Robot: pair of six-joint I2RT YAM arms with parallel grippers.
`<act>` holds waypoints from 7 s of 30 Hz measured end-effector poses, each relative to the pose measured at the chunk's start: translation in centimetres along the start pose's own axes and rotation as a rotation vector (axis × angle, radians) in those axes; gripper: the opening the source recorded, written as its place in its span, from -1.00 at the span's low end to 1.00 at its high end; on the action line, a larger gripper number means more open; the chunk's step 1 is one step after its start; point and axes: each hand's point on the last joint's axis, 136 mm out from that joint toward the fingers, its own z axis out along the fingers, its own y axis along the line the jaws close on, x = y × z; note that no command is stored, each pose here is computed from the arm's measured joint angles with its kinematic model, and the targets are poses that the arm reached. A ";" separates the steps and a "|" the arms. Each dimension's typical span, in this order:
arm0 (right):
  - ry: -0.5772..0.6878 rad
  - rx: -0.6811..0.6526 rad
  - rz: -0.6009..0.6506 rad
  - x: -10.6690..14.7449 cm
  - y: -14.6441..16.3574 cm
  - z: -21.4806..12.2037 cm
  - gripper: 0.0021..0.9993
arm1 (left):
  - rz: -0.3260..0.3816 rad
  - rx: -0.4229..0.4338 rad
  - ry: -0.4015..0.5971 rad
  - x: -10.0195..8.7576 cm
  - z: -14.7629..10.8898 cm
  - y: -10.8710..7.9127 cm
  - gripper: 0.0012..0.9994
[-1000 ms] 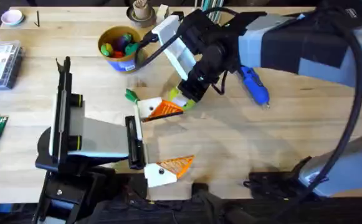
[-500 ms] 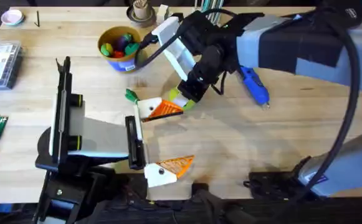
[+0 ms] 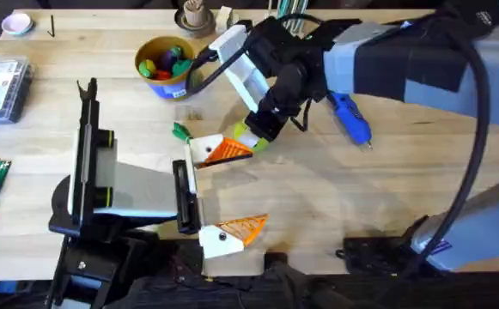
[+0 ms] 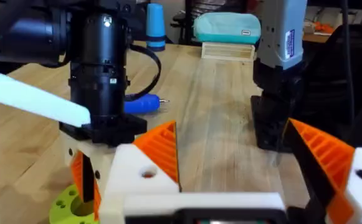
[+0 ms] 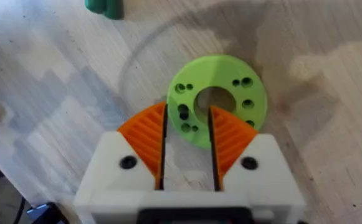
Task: Pick up the gripper from the table and insert it into the empty holder that is missing its gripper. Then pick up a screw, insert it into the mounting hole, and use the screwdriver to tighten it. Finally, clean up the table by picking up the vegetable and placing it into the bucket.
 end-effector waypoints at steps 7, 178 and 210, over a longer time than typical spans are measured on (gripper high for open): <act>0.001 0.000 0.000 0.0 0.0 0.0 -0.20 | 0.000 0.000 0.000 0.0 0.0 0.0 0.99; 0.207 -0.082 -0.334 -5.1 14.6 -12.8 0.29 | -0.010 0.015 0.003 0.1 0.0 -0.3 0.99; -0.172 0.185 0.057 -8.7 -4.5 -23.9 0.66 | 0.001 0.014 0.001 0.0 0.0 -0.2 -0.63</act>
